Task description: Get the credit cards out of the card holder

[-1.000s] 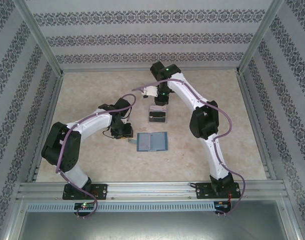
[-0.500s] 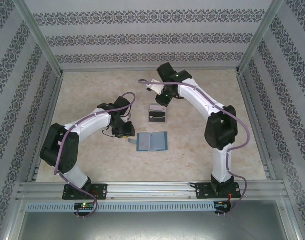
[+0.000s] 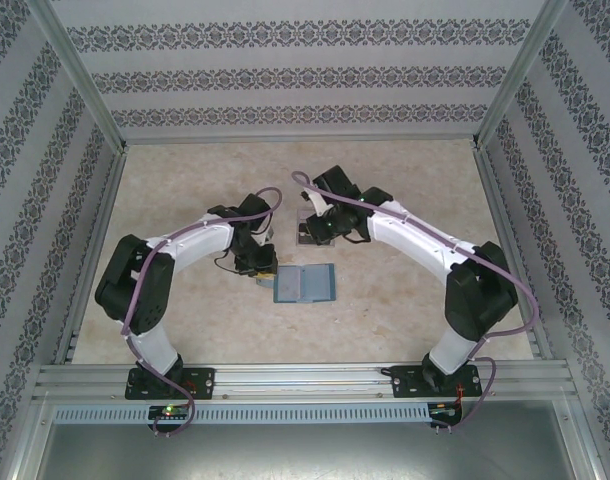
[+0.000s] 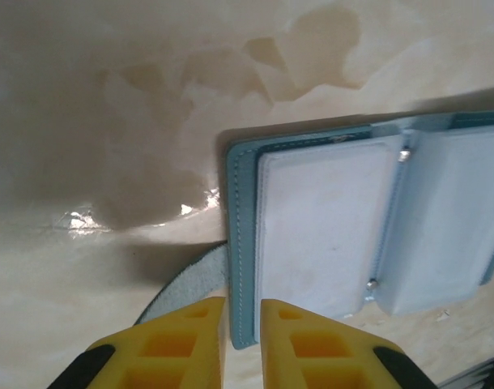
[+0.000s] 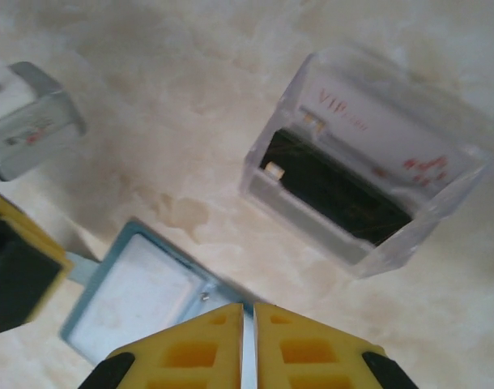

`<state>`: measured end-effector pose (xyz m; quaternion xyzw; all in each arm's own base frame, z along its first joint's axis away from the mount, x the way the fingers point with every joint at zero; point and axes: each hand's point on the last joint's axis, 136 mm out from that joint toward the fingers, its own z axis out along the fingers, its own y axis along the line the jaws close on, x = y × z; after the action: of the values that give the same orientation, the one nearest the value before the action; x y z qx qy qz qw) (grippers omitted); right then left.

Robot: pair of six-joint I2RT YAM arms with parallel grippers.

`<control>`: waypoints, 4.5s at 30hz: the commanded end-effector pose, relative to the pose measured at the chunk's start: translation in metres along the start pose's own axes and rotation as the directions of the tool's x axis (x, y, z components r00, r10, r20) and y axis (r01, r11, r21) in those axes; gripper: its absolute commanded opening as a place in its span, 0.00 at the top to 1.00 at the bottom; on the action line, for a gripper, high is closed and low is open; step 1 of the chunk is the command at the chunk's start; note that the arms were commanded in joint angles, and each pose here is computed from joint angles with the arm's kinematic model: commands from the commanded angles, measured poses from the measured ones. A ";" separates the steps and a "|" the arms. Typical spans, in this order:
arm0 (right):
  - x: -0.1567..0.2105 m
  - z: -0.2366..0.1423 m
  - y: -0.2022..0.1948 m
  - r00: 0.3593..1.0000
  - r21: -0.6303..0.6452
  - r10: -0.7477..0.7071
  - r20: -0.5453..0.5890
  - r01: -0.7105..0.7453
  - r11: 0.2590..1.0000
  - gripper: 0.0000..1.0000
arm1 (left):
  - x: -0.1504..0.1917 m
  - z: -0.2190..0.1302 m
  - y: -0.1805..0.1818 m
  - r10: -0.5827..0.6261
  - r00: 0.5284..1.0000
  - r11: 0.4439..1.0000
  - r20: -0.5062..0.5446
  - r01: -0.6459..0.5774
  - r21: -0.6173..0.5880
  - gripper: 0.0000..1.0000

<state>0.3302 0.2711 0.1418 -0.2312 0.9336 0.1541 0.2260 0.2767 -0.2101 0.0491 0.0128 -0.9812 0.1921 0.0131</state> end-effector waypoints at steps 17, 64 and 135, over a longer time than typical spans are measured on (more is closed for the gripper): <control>0.057 0.048 0.075 0.883 -0.207 0.431 -0.188 -0.465 0.861 0.93 | 0.019 0.037 0.027 0.006 0.998 0.998 -0.070 -0.011 -0.069 0.91; 0.110 0.092 0.059 0.867 0.098 0.402 -0.295 -0.391 0.915 0.55 | 0.021 0.035 0.025 -0.002 0.998 0.999 -0.061 -0.002 -0.051 0.93; 0.152 0.062 0.003 0.923 0.364 0.170 -0.346 -0.035 0.931 0.31 | 0.003 0.003 -0.039 0.048 0.999 0.995 -0.020 -0.046 0.092 0.93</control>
<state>0.2462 0.2568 0.0213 -0.1308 0.9849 -0.0344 0.1084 0.2741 -0.2300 0.0451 0.0072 -0.9760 0.2163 0.0246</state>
